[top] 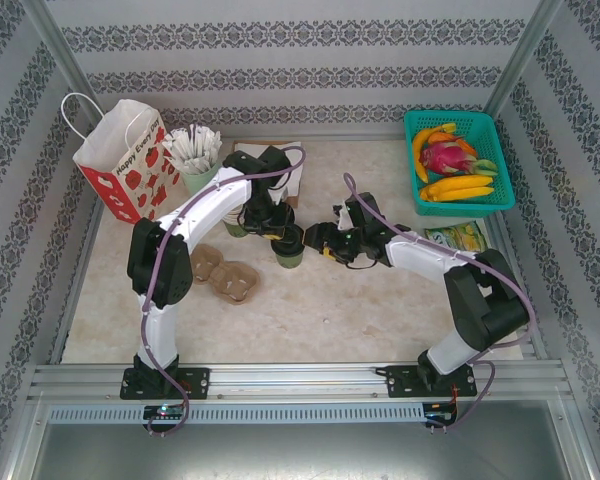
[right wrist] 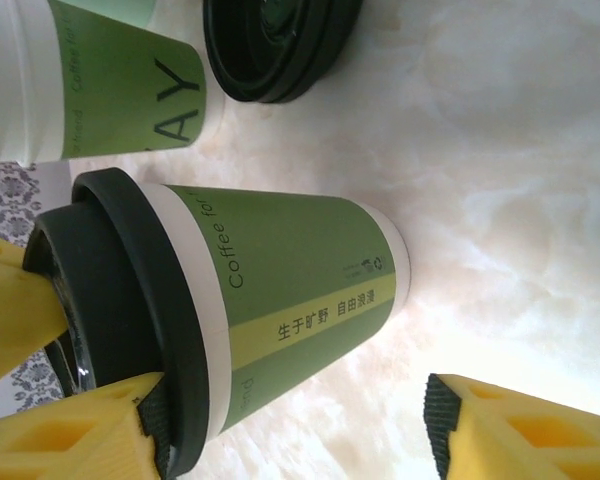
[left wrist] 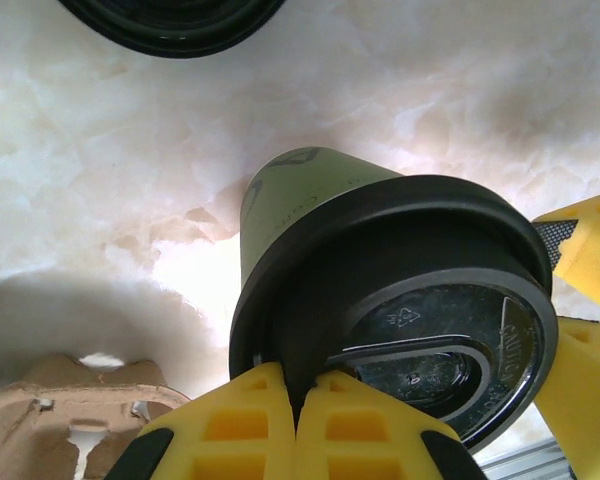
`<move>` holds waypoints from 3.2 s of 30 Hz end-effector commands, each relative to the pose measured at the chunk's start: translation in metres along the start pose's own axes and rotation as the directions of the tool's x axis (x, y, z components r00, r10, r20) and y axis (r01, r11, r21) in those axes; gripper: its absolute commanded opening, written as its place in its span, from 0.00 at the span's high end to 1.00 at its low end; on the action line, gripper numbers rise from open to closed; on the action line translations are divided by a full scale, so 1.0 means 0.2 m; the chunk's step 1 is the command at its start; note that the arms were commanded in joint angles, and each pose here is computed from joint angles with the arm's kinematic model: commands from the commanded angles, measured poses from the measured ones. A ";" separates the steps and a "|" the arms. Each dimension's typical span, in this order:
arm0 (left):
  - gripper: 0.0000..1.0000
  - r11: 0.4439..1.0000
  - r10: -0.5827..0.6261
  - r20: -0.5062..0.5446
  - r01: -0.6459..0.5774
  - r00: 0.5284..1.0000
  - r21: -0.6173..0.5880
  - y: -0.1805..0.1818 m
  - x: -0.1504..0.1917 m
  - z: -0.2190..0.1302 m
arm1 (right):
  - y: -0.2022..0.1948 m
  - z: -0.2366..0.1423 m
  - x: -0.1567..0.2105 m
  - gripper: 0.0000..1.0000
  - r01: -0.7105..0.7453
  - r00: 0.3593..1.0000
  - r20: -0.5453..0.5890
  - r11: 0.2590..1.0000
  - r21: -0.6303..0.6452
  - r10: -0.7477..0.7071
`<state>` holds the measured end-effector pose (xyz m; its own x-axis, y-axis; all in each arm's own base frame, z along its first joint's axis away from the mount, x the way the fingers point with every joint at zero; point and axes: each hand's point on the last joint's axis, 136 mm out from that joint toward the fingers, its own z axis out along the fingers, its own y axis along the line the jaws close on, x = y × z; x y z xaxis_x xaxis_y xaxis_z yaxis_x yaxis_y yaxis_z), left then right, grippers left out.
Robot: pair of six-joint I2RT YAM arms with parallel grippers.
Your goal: Pack the takeout coffee
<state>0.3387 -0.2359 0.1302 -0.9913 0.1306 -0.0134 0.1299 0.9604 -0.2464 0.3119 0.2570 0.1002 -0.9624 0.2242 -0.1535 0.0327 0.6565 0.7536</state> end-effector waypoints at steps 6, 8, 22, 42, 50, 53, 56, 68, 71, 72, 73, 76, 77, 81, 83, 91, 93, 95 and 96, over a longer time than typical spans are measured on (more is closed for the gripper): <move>1.00 0.975 0.188 -0.178 -0.206 0.966 -0.086 0.01 0.15 0.06 | 0.07 -0.07 -0.10 0.27 -0.028 0.998 -0.055 0.998 -0.055 0.025; 1.00 0.970 0.203 -0.174 -0.222 0.963 -0.098 -0.01 0.13 0.04 | 0.07 -0.05 -0.13 0.26 -0.043 0.997 -0.069 0.997 -0.063 0.038; 1.00 0.975 0.175 -0.194 -0.197 0.965 -0.099 -0.02 0.13 0.14 | -0.24 0.16 0.08 0.26 -0.131 0.965 -0.216 0.986 0.105 0.151; 0.93 0.990 0.028 -0.161 -0.050 0.986 -0.135 0.01 0.16 0.15 | -0.08 0.03 0.01 0.15 0.096 0.993 -0.072 0.992 0.082 -0.090; 0.75 0.997 0.025 -0.093 -0.031 0.995 -0.064 -0.09 0.13 0.03 | 0.00 -0.05 -0.03 0.02 0.196 0.980 0.013 0.979 0.049 -0.196; 0.72 0.999 0.029 -0.080 -0.032 0.996 -0.033 -0.12 0.13 0.01 | 0.02 -0.07 -0.03 0.02 0.214 0.976 0.033 0.976 0.030 -0.215; 0.70 0.999 0.033 -0.061 -0.034 0.998 -0.025 -0.14 0.12 -0.03 | 0.03 -0.09 -0.03 0.02 0.237 0.970 0.046 0.971 0.036 -0.238; 0.65 0.999 0.053 -0.026 -0.053 0.998 -0.001 -0.16 0.12 -0.11 | -0.02 -0.15 0.00 0.02 0.267 0.961 0.056 0.962 0.055 -0.270; 0.62 0.998 0.057 0.008 -0.057 0.998 0.033 -0.19 0.10 -0.15 | -0.01 -0.17 0.02 0.02 0.292 0.953 0.072 0.956 0.039 -0.294; 0.61 0.997 0.055 0.023 -0.056 0.998 0.047 -0.19 0.09 -0.16 | -0.01 -0.17 0.03 0.02 0.303 0.949 0.079 0.952 0.034 -0.305; 0.60 0.997 0.053 0.036 -0.055 0.998 0.059 -0.20 0.09 -0.18 | -0.01 -0.18 0.03 0.02 0.318 0.943 0.091 0.948 0.028 -0.319; 0.58 0.996 0.043 0.068 -0.049 0.997 0.078 -0.21 0.06 -0.19 | 0.00 -0.20 0.06 0.02 0.358 0.927 0.118 0.933 0.011 -0.357; 0.57 0.997 0.035 0.077 -0.041 0.996 0.071 -0.20 0.05 -0.19 | 0.01 -0.20 0.07 0.02 0.377 0.919 0.125 0.926 0.003 -0.374; 0.53 1.000 0.003 0.107 -0.002 0.994 -0.009 -0.11 0.00 -0.15 | 0.02 -0.19 0.15 0.02 0.475 0.873 0.128 0.880 -0.002 -0.470; 0.51 0.999 -0.005 0.123 0.011 0.992 -0.051 -0.08 -0.03 -0.13 | 0.04 -0.17 0.19 0.02 0.528 0.843 0.122 0.849 -0.001 -0.524; 0.47 0.995 -0.040 0.164 0.055 0.986 -0.086 -0.05 -0.12 -0.06 | 0.09 -0.10 0.24 0.02 0.658 0.735 0.167 0.751 0.059 -0.657; 0.47 0.994 -0.045 0.144 0.059 0.988 -0.093 -0.04 -0.12 -0.02 | 0.08 -0.09 0.23 0.03 0.653 0.735 0.171 0.753 0.080 -0.656; 0.47 0.993 -0.046 0.128 0.059 0.991 -0.102 -0.04 -0.11 0.02 | 0.07 -0.08 0.22 0.02 0.653 0.735 0.168 0.752 0.090 -0.657; 0.47 0.992 -0.048 0.121 0.062 0.992 -0.111 -0.03 -0.11 0.03 | 0.07 -0.07 0.22 0.03 0.656 0.732 0.166 0.749 0.093 -0.661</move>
<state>0.3549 -0.2510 0.1421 -0.9871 0.0827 -0.1373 0.1059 0.9794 -0.1719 0.2557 0.2660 0.1113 -0.7291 -0.1480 -0.6682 -0.5621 0.6866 0.4612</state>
